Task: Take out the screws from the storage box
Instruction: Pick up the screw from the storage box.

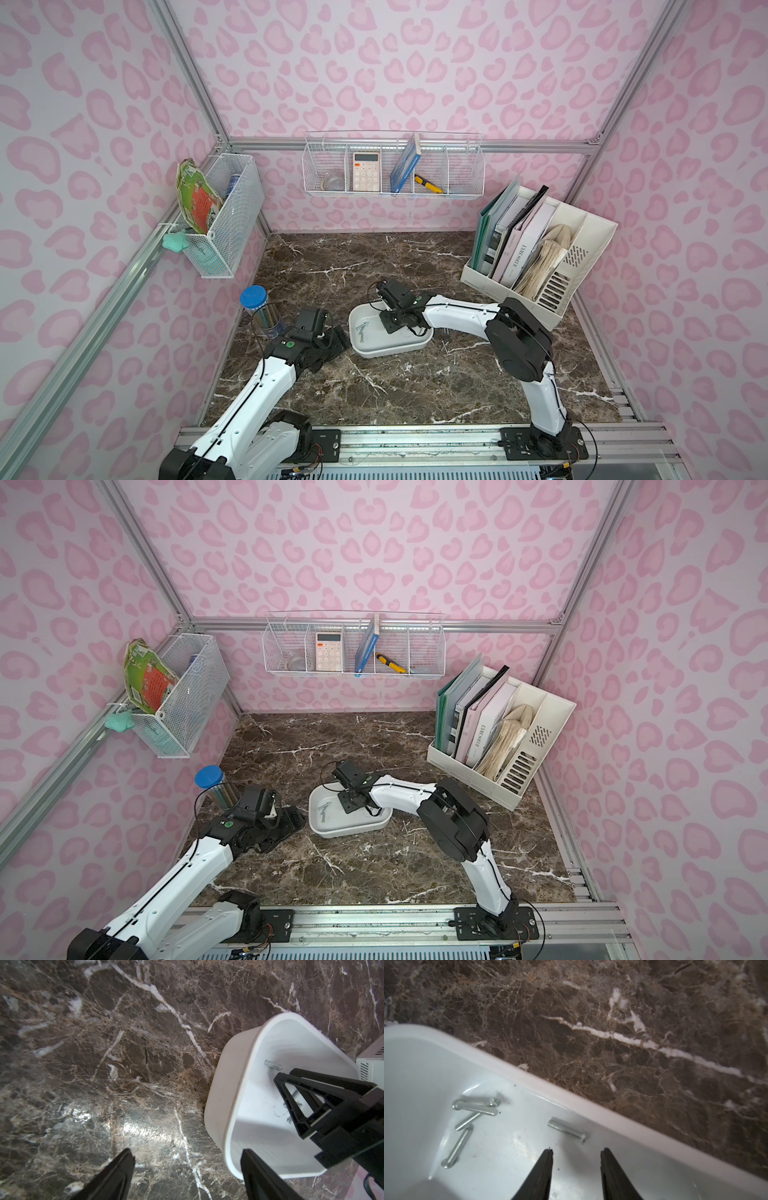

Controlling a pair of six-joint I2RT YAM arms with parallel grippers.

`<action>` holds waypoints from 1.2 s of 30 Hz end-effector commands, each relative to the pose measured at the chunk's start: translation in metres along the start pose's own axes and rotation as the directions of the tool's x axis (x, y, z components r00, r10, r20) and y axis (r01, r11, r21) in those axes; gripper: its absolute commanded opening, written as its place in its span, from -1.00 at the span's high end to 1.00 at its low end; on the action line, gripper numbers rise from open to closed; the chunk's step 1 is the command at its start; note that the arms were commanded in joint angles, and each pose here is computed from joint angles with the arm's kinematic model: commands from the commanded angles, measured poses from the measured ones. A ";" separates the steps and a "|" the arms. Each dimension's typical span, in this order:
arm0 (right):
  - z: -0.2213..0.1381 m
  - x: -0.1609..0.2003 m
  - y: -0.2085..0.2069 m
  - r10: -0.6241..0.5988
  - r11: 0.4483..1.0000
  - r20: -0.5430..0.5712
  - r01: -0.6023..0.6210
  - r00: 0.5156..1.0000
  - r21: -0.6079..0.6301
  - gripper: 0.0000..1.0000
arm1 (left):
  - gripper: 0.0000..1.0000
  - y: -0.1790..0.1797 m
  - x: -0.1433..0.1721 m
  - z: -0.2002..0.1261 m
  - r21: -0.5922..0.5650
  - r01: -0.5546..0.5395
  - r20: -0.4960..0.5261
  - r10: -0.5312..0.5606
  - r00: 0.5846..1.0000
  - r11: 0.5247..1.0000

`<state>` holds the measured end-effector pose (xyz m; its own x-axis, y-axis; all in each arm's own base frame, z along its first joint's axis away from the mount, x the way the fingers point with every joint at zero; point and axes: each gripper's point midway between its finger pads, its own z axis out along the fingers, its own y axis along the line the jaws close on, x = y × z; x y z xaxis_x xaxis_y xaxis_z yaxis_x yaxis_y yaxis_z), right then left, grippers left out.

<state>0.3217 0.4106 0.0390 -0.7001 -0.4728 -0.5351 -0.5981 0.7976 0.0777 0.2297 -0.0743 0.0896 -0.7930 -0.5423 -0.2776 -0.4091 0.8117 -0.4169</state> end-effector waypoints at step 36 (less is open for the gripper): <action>0.015 0.018 0.017 -0.024 0.999 0.000 0.024 1.000 0.023 0.64 | -0.72 0.007 -0.009 -0.003 -0.019 0.027 0.072 -0.025 0.997 0.999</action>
<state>0.3156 0.4314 0.0258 -0.6567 -0.4673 -0.5919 -0.6064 0.7938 0.0461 0.2319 -0.0631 0.0913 -0.7492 -0.5771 -0.3251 -0.4417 0.8010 -0.4041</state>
